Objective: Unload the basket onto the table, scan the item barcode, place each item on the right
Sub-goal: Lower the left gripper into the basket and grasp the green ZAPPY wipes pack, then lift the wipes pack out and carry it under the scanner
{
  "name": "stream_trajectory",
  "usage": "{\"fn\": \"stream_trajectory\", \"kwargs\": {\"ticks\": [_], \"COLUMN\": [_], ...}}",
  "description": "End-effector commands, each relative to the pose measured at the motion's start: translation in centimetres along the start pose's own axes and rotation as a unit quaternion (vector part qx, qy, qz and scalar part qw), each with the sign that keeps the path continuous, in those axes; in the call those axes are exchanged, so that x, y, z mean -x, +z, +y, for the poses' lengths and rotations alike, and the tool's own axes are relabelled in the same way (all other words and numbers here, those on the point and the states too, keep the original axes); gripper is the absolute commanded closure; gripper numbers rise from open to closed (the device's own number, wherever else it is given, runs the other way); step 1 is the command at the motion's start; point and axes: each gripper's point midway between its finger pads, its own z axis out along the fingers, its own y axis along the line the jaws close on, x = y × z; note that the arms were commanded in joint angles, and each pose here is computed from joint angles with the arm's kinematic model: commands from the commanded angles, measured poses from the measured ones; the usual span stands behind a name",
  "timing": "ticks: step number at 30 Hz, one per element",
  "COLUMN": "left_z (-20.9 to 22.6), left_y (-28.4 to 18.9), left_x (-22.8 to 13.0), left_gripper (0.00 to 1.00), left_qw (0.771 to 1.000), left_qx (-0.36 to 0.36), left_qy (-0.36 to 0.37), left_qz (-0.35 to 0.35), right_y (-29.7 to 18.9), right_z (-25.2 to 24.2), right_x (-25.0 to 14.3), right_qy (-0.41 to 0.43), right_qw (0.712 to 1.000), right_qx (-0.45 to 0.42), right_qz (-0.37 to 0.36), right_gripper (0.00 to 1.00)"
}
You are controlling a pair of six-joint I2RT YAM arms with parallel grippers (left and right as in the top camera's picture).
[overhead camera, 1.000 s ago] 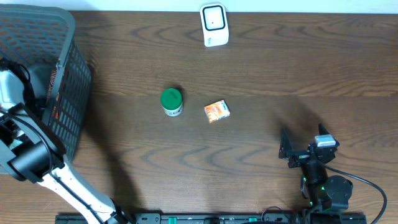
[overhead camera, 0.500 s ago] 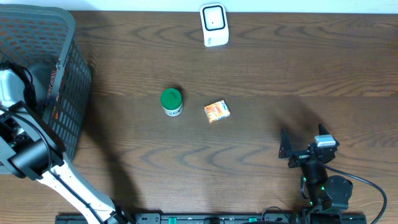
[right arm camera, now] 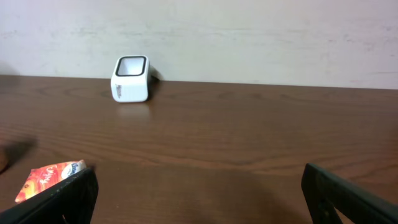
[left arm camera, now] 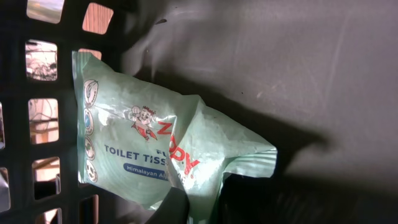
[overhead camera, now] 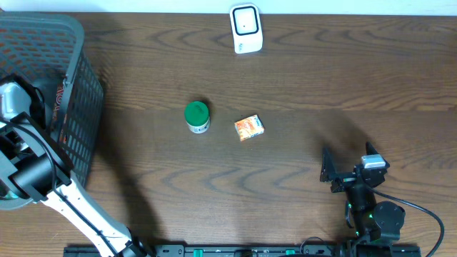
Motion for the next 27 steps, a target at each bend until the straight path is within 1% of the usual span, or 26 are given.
{"fn": "stream_trajectory", "kwargs": {"ticks": [1,6,14,18,27], "left_z": [-0.6,0.0,2.4,3.5,5.2], "left_y": [3.3,2.1,-3.6,-6.0,-9.3], "left_x": [-2.6,-1.7,1.4,2.6,3.8], "left_gripper": [0.92,0.93,0.93,0.93,0.93], "left_qw": [0.998,0.998,0.998,0.999,0.998], "left_qx": [0.019,0.024,0.016,0.002,-0.044], "left_qy": [0.016,0.021,0.016,0.023,0.031], "left_qz": [0.063,0.057,0.051,0.043,0.016], "right_y": [0.0,0.0,0.0,0.0,0.0], "right_z": [0.2,0.2,0.2,0.2,0.2], "right_x": [-0.1,-0.1,-0.1,-0.1,-0.1], "right_qy": [0.005,0.005,0.005,0.005,0.005], "right_qw": [1.0,1.0,1.0,1.0,1.0], "right_qx": [0.005,0.005,0.005,0.005,0.005], "right_qz": [0.001,0.001,0.001,0.001,0.001], "right_gripper": [0.01,0.01,0.01,0.01,0.01]}}
